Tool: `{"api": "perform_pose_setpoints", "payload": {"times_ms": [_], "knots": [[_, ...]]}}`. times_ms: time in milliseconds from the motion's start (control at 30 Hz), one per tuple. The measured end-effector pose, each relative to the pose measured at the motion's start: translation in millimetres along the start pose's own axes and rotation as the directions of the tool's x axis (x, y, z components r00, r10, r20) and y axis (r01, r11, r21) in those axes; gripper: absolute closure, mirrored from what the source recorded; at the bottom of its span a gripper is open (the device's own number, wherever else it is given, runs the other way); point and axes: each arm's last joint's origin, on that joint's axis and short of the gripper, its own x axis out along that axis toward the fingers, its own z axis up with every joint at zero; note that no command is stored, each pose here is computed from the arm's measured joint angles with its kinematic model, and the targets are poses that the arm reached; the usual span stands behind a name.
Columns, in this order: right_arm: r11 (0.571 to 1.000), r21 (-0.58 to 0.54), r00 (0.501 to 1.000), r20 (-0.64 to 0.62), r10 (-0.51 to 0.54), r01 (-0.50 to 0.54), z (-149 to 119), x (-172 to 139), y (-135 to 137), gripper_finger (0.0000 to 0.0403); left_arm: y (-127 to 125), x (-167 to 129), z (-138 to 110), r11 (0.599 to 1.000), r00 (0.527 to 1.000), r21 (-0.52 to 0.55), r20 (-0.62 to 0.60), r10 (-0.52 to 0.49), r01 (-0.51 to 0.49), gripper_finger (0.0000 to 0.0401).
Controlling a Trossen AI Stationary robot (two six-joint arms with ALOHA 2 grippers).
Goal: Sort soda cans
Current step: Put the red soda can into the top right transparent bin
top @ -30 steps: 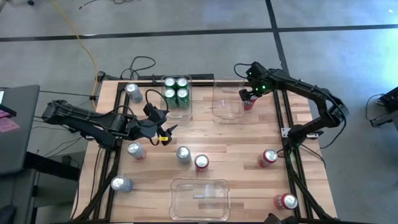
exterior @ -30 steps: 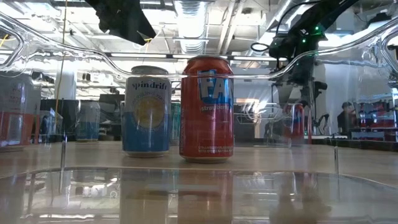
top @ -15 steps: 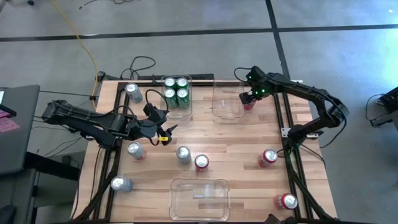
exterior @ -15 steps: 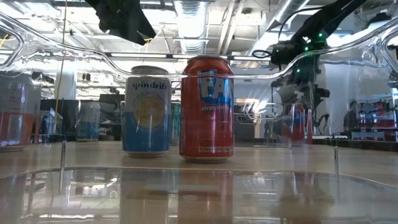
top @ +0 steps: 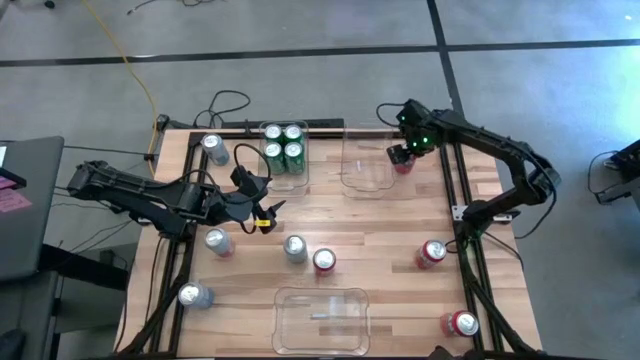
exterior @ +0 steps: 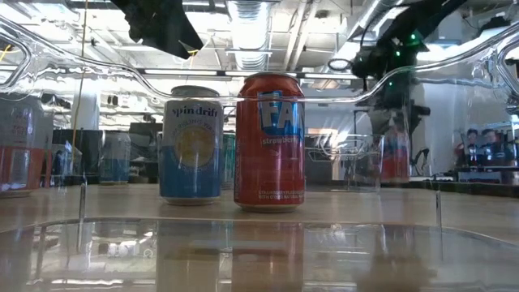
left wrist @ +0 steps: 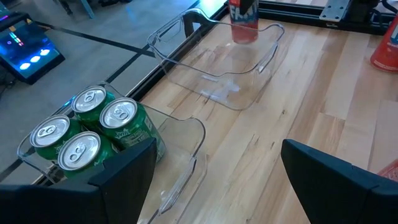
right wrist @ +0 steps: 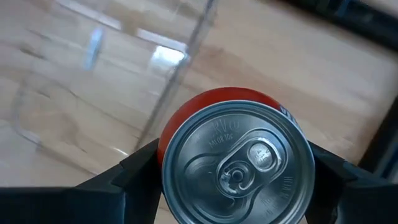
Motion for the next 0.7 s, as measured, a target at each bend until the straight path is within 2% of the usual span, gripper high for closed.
{"api": "perform_pose_setpoints", "payload": {"times_ms": [167, 300, 500, 700], "knots": [[0.995, -0.029, 0.995, 0.049, -0.090, 0.092, 11, -32, 6, 0.0110, 0, 0, 0, 1.000, 1.000, 0.000, 0.000, 0.000, 0.000, 0.0063], [0.991, -0.042, 0.980, 0.156, -0.121, 0.129, 22, -61, 17, 0.0110, 0, 0, 0, 1.000, 1.000, -0.001, 0.000, 0.000, 0.000, 0.0063], [0.994, -0.080, 0.953, 0.298, -0.046, 0.073, 34, -84, 33, 0.0110, 0, 0, 0, 1.000, 1.000, -0.007, -0.003, 0.001, -0.001, 0.0063], [0.989, -0.144, 0.940, 0.340, 0.036, 0.014, 49, -69, 50, 0.0108, 0, 0, 0, 1.000, 1.000, -0.016, -0.002, 0.001, -0.001, 0.0063]]}}
